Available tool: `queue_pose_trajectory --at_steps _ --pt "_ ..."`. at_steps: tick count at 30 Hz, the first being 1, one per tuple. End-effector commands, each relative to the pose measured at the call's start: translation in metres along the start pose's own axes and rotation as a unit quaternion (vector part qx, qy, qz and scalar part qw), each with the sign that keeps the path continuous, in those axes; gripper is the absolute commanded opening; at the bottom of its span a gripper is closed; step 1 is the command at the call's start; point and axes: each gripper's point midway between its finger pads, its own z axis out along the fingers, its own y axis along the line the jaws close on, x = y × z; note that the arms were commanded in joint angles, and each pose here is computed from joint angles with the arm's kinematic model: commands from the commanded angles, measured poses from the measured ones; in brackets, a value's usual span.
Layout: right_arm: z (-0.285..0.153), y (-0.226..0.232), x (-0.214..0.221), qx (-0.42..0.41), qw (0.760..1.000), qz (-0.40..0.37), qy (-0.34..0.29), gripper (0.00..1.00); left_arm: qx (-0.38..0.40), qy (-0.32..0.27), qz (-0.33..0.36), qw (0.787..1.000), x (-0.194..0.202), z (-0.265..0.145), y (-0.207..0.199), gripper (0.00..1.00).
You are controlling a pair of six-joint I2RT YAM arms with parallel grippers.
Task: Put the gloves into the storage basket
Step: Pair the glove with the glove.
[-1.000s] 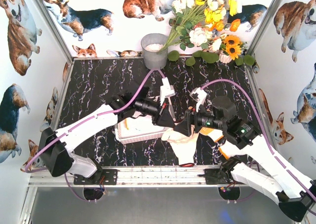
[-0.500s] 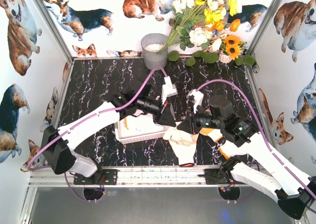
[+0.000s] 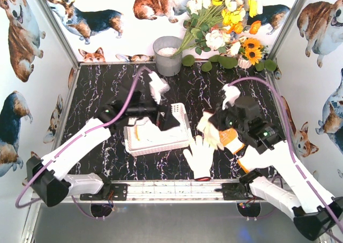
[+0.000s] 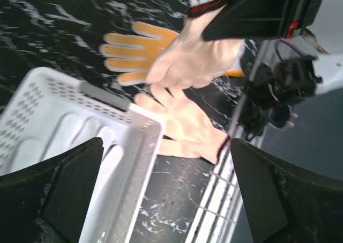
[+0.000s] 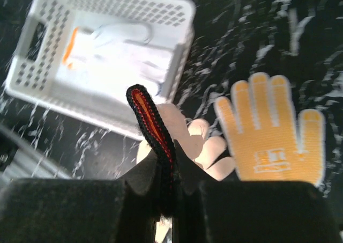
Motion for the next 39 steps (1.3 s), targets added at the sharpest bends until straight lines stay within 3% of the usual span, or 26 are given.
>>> queue_pose_trajectory --at_steps 1,6,11,22,39 --pt "-0.008 -0.033 -0.066 0.067 0.992 0.018 -0.103 0.00 -0.071 -0.048 -0.016 0.996 -0.015 -0.021 0.038 0.98" --pt "0.005 -0.054 -0.085 0.079 0.983 -0.008 -0.167 0.00 -0.086 -0.065 -0.035 0.993 -0.007 -0.032 0.056 0.99" --pt "0.039 -0.036 -0.054 -0.014 0.983 -0.053 -0.174 0.00 -0.093 -0.075 -0.051 0.992 0.004 -0.036 0.070 0.99" --pt "0.048 -0.001 0.015 -0.141 0.983 -0.058 -0.100 0.00 -0.083 -0.065 -0.063 0.992 0.013 -0.032 0.077 0.99" --pt "0.043 0.018 0.065 -0.137 0.980 -0.144 0.008 0.00 -0.077 -0.067 -0.055 0.993 0.008 -0.038 0.069 0.99"
